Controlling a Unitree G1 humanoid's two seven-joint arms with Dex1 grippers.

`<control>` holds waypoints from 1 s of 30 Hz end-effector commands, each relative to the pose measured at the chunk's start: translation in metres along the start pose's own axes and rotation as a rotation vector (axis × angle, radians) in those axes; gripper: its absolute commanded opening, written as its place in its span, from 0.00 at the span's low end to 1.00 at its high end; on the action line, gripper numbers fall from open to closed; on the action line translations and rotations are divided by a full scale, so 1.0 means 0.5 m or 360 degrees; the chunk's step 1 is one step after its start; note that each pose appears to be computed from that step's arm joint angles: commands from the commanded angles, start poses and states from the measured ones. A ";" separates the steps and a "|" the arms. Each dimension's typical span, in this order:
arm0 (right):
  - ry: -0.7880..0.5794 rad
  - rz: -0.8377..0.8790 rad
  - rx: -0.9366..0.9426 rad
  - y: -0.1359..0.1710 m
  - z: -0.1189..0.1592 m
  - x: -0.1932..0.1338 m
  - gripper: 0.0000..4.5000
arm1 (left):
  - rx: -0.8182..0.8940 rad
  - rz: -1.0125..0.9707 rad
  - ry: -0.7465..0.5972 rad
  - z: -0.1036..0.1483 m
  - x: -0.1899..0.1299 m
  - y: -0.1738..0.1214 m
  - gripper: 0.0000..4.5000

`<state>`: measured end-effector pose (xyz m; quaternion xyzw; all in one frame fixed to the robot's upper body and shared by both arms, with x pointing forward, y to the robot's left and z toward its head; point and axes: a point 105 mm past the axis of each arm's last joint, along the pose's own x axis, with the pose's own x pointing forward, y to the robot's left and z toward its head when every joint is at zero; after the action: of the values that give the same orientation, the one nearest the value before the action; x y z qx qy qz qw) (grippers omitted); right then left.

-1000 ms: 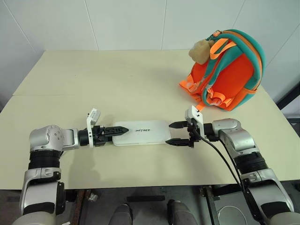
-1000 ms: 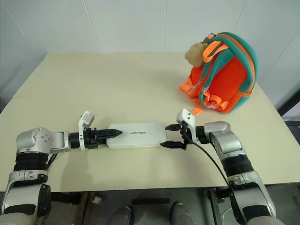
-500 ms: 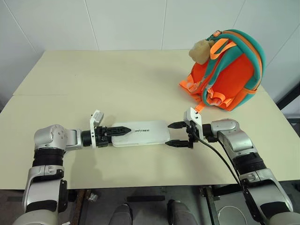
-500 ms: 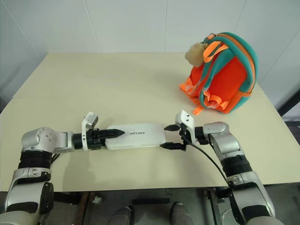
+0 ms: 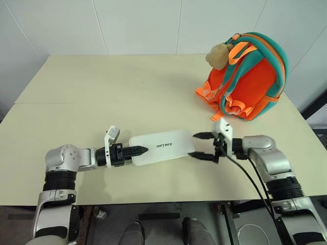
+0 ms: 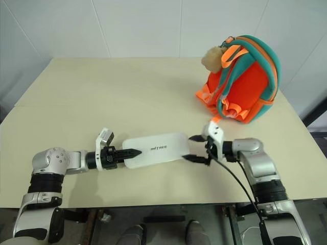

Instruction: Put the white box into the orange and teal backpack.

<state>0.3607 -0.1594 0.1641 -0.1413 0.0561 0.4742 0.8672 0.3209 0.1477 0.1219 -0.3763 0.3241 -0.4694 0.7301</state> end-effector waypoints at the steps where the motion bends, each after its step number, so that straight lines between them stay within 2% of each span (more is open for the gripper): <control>1: -0.0122 -0.0325 -0.0029 -0.081 0.064 -0.064 1.00 | 0.0143 0.0107 -0.0166 0.041 -0.038 -0.001 0.28; 7: -0.0090 -0.0769 -0.0068 -0.187 0.114 -0.112 1.00 | 0.0240 0.0225 -0.0267 0.047 -0.083 0.008 0.28; 11: -0.0144 -0.0913 -0.0002 -0.227 0.138 -0.094 1.00 | 0.0261 0.0237 -0.0292 0.042 -0.089 0.008 0.28; 13: -0.0169 -0.0950 0.0031 -0.241 0.143 -0.064 1.00 | 0.0278 0.0239 -0.0295 0.038 -0.087 0.007 0.28; 22: -0.0422 -0.1006 0.0301 -0.264 0.188 0.027 1.00 | 0.0326 0.0230 -0.0367 0.036 -0.099 -0.002 0.28; 28: -0.0359 -0.1174 0.0077 -0.262 0.194 0.059 1.00 | 0.0326 0.0270 -0.0474 0.035 -0.117 0.007 0.28; 30: -0.0412 -0.1155 0.0084 -0.254 0.198 0.073 0.92 | 0.0331 0.0265 -0.0507 0.036 -0.117 0.005 0.28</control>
<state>0.4842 -0.1695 0.2519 -0.0641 -0.0505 0.1518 0.9850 0.3151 0.2002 0.1313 -0.3522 0.2024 -0.3919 0.8254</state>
